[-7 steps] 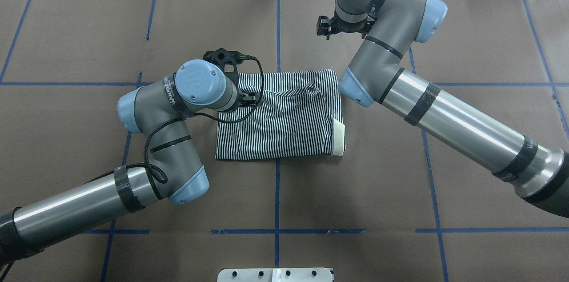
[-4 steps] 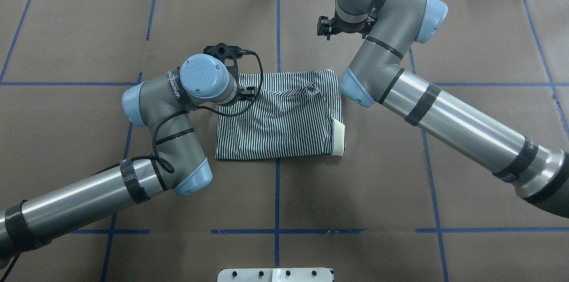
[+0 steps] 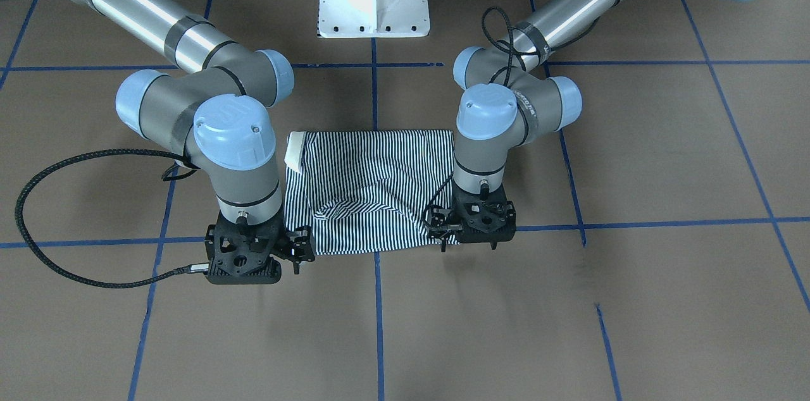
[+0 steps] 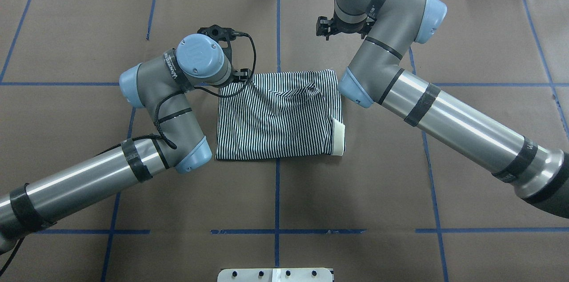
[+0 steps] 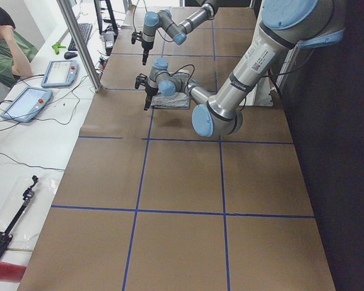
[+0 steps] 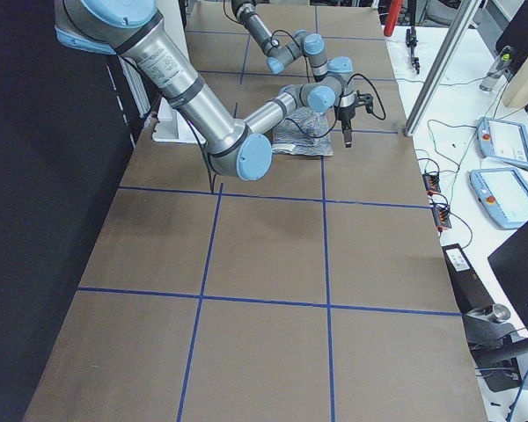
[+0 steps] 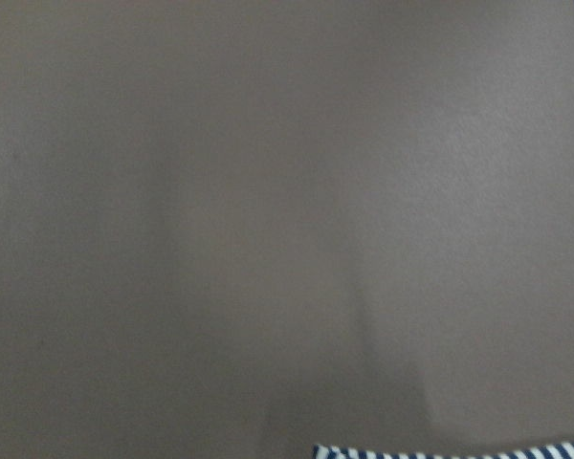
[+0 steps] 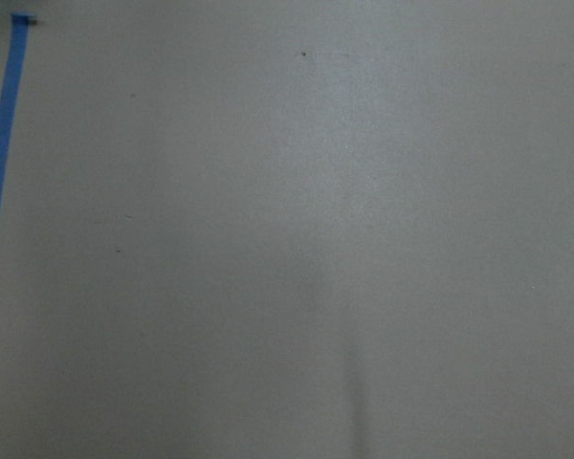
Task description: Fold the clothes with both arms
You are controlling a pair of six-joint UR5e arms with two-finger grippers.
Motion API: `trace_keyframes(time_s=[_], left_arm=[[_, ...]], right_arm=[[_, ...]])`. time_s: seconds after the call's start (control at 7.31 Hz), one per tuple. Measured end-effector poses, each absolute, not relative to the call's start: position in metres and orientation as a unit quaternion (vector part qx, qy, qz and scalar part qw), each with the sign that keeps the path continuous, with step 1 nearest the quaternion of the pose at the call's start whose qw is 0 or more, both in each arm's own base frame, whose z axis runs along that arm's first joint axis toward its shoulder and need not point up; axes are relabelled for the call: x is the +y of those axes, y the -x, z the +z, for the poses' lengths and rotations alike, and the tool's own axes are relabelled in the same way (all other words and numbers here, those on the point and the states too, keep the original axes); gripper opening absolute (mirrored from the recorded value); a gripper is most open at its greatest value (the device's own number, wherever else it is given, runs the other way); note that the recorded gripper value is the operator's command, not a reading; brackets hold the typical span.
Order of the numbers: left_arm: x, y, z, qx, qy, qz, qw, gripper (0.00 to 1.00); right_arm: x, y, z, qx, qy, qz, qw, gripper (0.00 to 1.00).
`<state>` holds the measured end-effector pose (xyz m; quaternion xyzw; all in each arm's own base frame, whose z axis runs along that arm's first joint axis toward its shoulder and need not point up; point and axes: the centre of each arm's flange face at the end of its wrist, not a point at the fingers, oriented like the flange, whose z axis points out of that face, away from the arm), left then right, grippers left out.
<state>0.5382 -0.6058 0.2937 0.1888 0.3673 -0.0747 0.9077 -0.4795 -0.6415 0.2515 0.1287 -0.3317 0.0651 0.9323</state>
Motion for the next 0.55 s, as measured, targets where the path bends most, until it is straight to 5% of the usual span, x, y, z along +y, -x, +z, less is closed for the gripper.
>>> trace_keyframes(time_s=[0.27,0.55], left_arm=[[-0.636,-0.494,0.294,0.382,-0.205,-0.027,0.901,1.0],[-0.651,-0.452,0.313,0.4,-0.221,0.019,0.89,1.0]], right_arm=[[-0.613,0.511,0.235,-0.36,-0.115,0.095,0.921,0.91],[-0.578,0.546,0.223,-0.38,-0.101,0.132,0.91,0.47]])
